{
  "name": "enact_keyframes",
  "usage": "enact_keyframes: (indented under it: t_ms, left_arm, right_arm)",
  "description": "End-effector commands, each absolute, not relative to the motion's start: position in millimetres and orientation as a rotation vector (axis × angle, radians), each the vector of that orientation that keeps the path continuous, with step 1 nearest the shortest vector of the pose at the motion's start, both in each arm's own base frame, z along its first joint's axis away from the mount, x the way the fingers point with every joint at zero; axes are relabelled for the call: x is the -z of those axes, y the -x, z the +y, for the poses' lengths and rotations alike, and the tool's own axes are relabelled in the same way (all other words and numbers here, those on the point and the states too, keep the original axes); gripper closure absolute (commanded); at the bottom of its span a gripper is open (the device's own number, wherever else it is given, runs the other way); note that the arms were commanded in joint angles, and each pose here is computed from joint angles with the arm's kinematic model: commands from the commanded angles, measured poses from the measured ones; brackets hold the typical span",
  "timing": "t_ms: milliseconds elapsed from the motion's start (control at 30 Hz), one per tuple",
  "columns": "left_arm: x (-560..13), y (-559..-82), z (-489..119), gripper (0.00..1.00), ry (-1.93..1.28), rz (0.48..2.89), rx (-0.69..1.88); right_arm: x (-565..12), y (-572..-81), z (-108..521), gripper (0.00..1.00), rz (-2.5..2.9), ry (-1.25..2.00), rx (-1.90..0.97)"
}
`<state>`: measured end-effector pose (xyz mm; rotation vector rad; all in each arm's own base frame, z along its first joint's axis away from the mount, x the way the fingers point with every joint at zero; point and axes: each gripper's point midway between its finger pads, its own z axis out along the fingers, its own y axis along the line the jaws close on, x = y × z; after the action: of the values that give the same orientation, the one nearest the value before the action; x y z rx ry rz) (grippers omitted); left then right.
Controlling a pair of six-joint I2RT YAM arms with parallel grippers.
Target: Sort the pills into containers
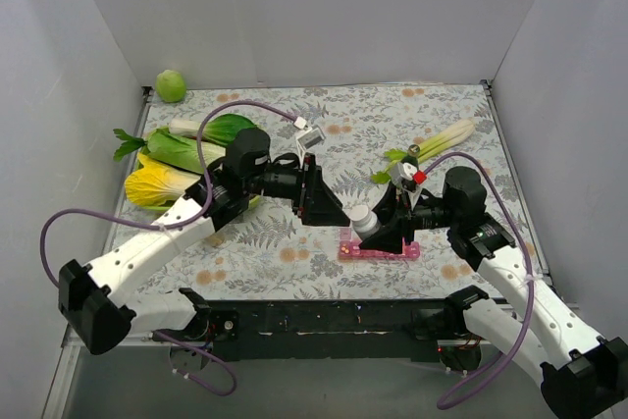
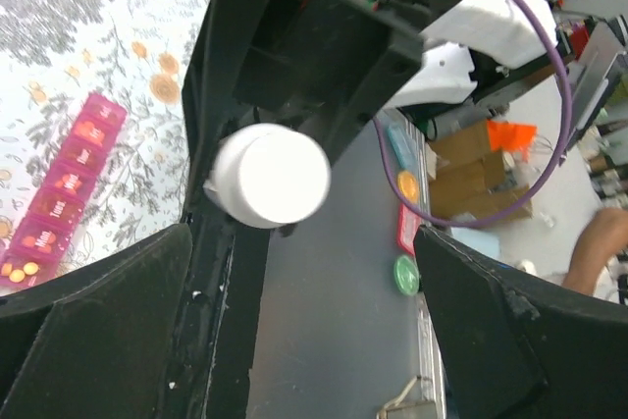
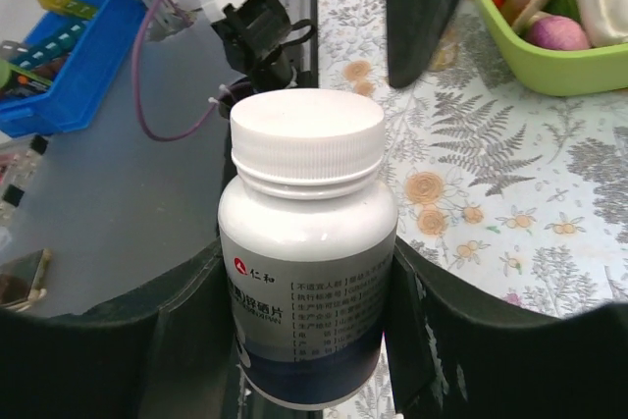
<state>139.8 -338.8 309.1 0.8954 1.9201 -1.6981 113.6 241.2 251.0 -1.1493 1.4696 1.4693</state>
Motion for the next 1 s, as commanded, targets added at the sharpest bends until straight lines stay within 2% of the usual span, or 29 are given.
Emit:
enact_keyframes:
  t_ms: [0,200,333,633,800,967]
  left_arm:
    - [-330.3,-141.5,-320.7,0.02,-0.737,1.899,1.603]
    - [-325.4,-172.0,-316.7,0.02,-0.410,2.000,1.484]
    - [-310.7,-178.0,-339.6,0.02,-0.415,2.061,1.317]
    - [-297.6,-182.3,-367.7,0.02,-0.480,2.080,1.209]
    - [-287.7,-188.5,-367.0,0.11,-0.460,2.116,1.158]
    - [-284.3,-187.6,-365.4,0.16,-0.451,2.127,1.152]
  right_arm:
    - [-251.9,-127.2,234.8,0.99,1.391,1.254,-1.237]
    - [-242.0,-154.0,226.7,0.99,1.462,1.263,-1.023]
    - [-239.7,-158.4,227.3,0.99,1.487,1.258,-1.013]
    - [-237.5,-158.7,228.0,0.99,1.505,1.246,-1.027]
    - [-238.7,-158.2,228.4,0.99,1.502,1.246,-1.036]
    - [-239.1,-156.9,228.8,0.99,1.502,1.248,-1.043]
